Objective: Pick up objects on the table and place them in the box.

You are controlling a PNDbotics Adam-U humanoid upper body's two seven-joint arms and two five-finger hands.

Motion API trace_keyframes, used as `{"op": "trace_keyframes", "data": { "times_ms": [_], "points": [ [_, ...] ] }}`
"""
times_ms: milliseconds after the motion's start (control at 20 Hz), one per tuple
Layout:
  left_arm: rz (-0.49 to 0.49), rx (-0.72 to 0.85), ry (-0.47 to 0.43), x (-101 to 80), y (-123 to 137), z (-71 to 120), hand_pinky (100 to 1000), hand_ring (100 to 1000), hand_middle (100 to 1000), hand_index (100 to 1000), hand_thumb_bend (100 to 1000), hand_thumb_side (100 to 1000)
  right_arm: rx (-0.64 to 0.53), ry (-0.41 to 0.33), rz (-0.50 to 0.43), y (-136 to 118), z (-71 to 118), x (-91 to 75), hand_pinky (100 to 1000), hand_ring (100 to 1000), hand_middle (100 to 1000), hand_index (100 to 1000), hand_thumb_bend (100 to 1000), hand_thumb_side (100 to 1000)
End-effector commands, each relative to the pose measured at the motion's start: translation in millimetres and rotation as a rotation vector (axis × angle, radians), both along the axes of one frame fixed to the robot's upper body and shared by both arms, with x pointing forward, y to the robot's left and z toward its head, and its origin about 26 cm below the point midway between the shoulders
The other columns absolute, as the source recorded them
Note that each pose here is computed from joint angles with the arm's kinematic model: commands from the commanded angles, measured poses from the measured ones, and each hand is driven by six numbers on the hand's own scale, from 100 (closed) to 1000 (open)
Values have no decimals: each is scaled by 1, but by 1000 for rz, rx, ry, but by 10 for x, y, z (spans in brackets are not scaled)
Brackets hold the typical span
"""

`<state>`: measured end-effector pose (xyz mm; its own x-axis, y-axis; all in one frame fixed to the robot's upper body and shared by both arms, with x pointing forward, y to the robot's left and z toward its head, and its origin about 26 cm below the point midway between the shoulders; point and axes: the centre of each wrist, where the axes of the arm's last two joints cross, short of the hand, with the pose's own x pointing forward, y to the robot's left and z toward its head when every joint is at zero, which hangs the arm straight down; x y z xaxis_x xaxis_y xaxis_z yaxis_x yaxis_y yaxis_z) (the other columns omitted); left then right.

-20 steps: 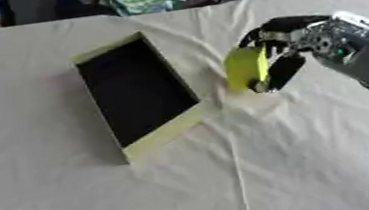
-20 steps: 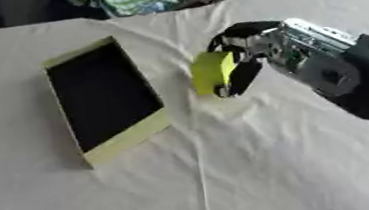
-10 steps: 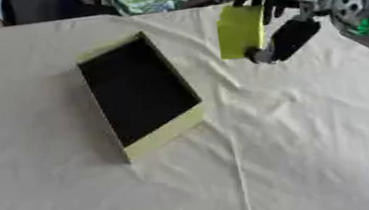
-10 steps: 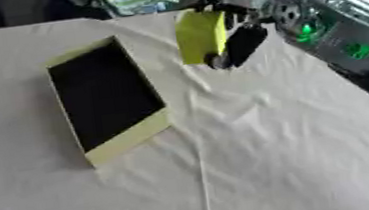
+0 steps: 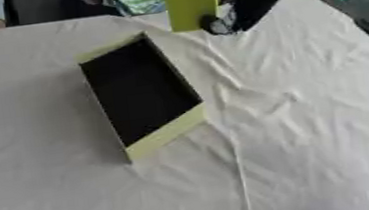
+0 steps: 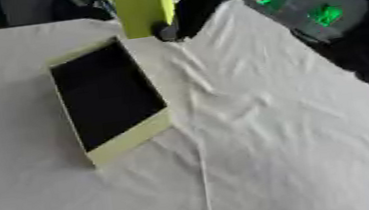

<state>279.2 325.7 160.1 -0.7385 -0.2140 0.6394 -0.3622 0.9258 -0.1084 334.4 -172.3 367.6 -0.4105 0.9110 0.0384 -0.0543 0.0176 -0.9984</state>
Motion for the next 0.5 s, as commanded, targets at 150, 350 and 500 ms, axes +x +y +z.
{"op": "trace_keyframes", "data": {
  "times_ms": [150,350,500],
  "points": [
    [-12,23,-35,-6,-12,100,653,549,551,715,100,804,-10,60,-18,215,-3,182,726,667,415,756,100,209],
    [-22,19,-41,4,-31,109,653,549,551,715,100,804,-11,70,-3,361,-84,304,725,665,415,755,100,226],
    [-28,15,-43,10,-43,111,653,550,551,715,100,804,-17,81,6,468,-174,393,724,667,416,754,100,233]
  ]
}}
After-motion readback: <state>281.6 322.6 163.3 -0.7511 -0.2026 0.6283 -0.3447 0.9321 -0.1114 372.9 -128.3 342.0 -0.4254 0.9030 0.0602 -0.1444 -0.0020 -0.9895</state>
